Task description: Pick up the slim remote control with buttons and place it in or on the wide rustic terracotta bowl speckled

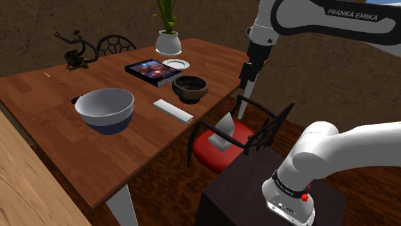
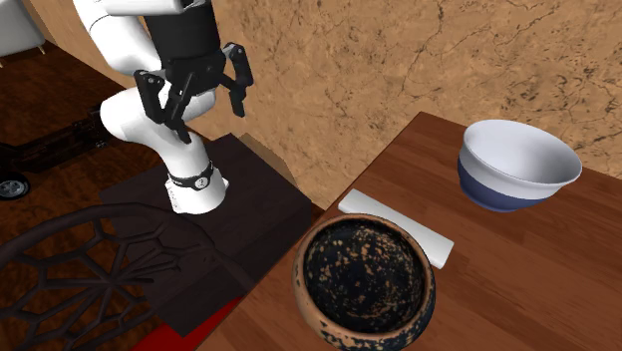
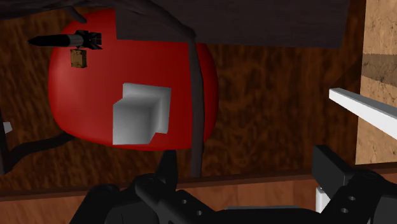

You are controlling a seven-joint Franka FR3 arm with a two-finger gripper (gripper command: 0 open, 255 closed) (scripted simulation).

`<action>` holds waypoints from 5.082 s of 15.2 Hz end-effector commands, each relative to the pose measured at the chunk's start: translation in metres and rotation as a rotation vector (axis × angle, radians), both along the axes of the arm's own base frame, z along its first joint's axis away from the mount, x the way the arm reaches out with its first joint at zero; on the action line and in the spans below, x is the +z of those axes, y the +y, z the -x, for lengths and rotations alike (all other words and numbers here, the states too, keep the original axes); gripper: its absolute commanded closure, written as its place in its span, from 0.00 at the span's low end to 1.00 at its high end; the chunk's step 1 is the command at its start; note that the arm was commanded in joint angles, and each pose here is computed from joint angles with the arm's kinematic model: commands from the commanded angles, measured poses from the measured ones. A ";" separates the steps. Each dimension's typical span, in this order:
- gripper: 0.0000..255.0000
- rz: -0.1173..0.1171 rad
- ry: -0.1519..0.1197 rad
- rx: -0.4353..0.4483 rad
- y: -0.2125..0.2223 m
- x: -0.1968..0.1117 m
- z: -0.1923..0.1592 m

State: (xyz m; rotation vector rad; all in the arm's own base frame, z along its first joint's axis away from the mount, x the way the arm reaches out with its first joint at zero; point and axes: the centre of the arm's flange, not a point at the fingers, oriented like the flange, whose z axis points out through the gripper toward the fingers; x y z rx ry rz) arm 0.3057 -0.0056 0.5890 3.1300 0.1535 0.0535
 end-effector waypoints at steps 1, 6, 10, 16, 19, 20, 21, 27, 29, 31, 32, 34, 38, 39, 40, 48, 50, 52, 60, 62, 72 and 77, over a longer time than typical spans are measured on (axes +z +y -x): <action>0.00 0.000 0.000 0.000 0.000 0.000 0.000; 0.00 0.001 0.010 0.011 0.037 -0.027 -0.050; 0.00 0.002 0.017 0.020 0.066 -0.049 -0.089; 0.00 0.004 0.029 0.033 0.111 -0.082 -0.147; 0.00 0.005 0.035 0.039 0.134 -0.099 -0.175; 0.00 0.005 0.037 0.042 0.141 -0.105 -0.185; 0.00 0.005 0.039 0.044 0.149 -0.111 -0.194; 0.00 0.007 0.049 0.056 0.191 -0.143 -0.245; 0.00 0.007 0.049 0.056 0.191 -0.153 -0.245; 0.00 0.007 0.049 0.056 0.191 -0.164 -0.245; 0.00 0.007 0.049 0.056 0.191 -0.169 -0.245; 0.00 0.007 0.049 0.056 0.191 -0.180 -0.245; 0.00 0.007 0.049 0.056 0.191 -0.183 -0.245; 0.00 0.007 0.049 0.056 0.191 -0.183 -0.245; 0.00 0.007 0.049 0.056 0.191 -0.183 -0.245; 1.00 0.006 0.049 0.055 0.182 -0.191 -0.237; 1.00 0.005 0.048 0.055 0.179 -0.183 -0.233; 1.00 -0.065 0.010 0.038 0.190 -0.158 -0.234; 0.00 0.006 0.029 0.060 0.195 -0.167 -0.266; 0.00 0.006 0.029 0.060 0.195 -0.178 -0.266; 1.00 0.006 0.029 0.060 0.195 -0.186 -0.265; 1.00 0.006 0.029 0.060 0.194 -0.187 -0.266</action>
